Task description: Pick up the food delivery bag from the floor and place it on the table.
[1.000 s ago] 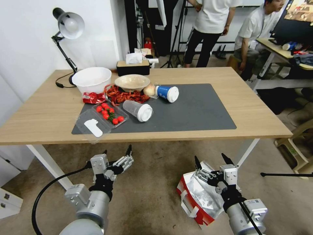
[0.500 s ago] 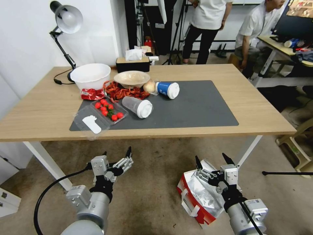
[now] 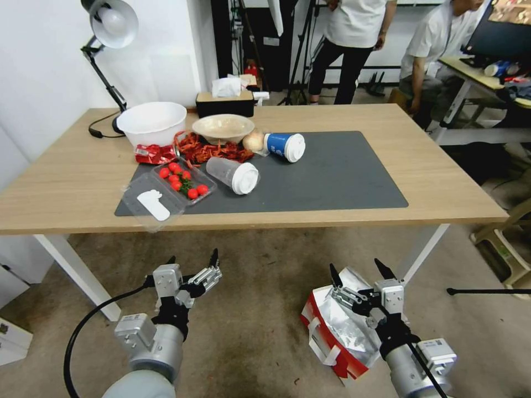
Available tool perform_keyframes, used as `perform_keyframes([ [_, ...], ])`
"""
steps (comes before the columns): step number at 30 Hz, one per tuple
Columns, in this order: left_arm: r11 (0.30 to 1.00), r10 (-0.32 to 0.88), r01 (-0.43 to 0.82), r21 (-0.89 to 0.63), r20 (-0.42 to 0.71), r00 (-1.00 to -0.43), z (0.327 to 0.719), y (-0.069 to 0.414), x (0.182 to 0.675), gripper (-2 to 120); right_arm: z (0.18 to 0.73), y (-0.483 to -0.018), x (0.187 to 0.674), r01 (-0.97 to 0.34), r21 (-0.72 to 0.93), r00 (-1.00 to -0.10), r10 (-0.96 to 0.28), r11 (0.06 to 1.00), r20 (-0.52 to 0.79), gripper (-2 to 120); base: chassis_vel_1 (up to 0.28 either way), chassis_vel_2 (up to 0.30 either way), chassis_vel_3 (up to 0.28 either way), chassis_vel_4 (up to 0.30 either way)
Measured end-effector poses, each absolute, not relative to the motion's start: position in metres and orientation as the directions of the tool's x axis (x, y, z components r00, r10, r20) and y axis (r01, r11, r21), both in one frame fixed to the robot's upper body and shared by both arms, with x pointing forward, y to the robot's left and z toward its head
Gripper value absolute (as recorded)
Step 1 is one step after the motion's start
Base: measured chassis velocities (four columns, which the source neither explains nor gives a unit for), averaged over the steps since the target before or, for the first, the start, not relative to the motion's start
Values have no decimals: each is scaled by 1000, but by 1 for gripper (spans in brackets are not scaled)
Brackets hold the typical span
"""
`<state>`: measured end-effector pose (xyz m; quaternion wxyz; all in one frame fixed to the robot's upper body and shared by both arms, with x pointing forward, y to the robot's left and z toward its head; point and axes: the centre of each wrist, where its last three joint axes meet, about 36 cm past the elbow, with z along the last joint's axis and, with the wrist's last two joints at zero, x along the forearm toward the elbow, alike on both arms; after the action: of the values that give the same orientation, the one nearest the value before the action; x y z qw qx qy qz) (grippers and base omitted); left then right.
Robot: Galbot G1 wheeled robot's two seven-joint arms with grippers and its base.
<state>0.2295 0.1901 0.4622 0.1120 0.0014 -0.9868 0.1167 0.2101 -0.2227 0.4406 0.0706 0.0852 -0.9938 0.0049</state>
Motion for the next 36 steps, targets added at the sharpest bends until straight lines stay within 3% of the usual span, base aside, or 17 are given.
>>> perform_keyframes([
  [12,977,21,-27,-214,218,-976,456,191,228,100,424,-231,209,-223,44,-971,-226,974,80,100,0,0,0,0],
  [36,978,26,-22,-208,225,-974,455,191,226,100,417,-234,208,-226,39,-971,-228,973,75,100,0,0,0,0],
])
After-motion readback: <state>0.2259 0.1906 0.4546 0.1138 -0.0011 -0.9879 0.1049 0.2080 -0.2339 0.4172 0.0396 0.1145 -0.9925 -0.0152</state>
